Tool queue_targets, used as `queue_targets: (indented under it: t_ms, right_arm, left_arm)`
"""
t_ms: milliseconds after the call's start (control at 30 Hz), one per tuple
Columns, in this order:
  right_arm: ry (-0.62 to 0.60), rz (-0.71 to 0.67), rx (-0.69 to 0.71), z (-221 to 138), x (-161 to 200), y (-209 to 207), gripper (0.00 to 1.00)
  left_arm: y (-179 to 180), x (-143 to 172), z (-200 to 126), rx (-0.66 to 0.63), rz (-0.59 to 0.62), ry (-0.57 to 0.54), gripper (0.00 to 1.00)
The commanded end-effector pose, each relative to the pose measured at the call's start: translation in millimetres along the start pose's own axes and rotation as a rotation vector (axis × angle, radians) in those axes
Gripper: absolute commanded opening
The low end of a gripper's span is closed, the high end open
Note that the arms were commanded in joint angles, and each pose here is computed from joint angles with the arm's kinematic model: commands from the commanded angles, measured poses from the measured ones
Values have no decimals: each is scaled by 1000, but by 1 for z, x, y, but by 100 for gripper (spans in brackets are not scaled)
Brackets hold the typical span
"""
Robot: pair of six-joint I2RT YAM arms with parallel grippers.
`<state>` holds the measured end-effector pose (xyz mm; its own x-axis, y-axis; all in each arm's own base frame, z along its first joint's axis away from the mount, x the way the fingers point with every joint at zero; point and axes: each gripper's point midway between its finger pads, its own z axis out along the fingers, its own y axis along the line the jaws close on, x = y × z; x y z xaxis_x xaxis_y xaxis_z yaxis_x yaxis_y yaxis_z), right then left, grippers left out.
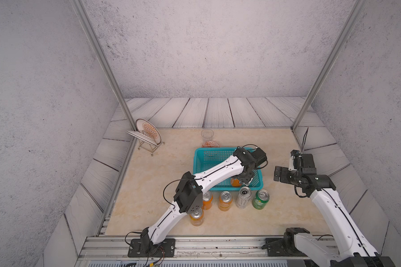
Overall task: Take out the drinks from the basket
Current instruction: Pick up the drink from the basket.
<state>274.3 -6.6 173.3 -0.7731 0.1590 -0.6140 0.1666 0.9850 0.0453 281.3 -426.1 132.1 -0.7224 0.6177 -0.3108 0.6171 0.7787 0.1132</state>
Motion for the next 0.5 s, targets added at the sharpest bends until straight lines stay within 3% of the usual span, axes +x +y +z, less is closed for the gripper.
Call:
queue_targets:
  t_ms: [0,467]
  right_arm:
    - [1,9,11,-1,3,-3,99]
    - [2,7,6,0,2,-2,99]
  left_arm:
    - [20,-10,-52,-14,-13,-96,72]
    - [45,-5,-137,10,-40,-241,72]
